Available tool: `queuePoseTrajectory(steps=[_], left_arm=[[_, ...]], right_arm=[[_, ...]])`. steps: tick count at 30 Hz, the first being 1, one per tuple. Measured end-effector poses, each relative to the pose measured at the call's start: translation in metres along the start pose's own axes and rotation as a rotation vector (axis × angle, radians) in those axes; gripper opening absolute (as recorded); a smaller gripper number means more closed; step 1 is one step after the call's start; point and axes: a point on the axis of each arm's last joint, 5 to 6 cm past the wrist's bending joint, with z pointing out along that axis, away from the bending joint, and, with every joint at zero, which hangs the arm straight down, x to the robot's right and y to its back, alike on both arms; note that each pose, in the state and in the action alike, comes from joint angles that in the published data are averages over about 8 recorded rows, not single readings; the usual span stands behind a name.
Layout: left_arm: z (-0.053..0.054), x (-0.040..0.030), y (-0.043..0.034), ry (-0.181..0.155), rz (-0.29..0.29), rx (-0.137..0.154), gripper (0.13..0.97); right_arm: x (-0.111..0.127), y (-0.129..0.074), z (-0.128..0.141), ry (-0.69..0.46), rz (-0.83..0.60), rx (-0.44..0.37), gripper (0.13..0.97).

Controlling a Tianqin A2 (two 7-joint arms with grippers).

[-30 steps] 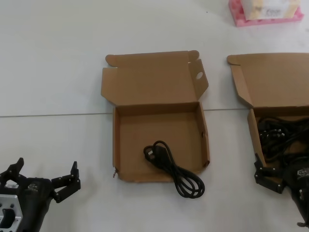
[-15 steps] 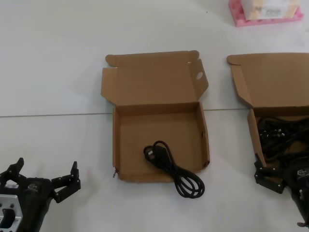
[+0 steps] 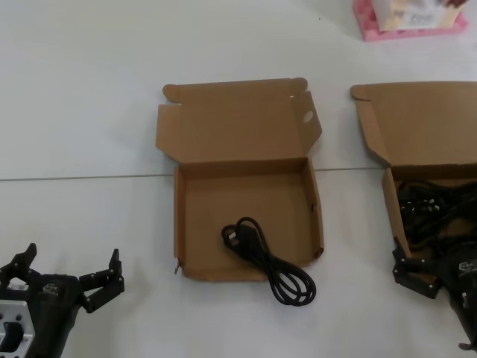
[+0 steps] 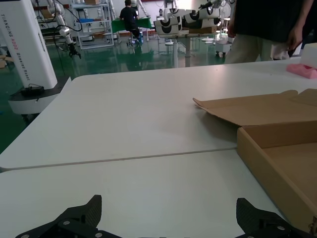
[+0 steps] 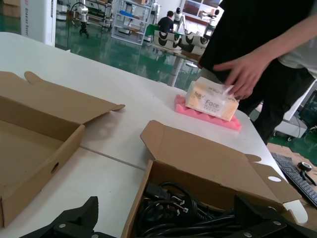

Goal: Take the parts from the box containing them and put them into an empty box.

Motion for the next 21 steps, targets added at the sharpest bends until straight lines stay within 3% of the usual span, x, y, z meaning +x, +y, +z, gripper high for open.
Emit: queuePoseTrajectory(steps=[21], left_arm=[[0.0000,0.0000,0.0000,0.000,0.000,0.000,0.966]], right_arm=[[0.0000,0.0000,0.0000,0.000,0.000,0.000,0.966]])
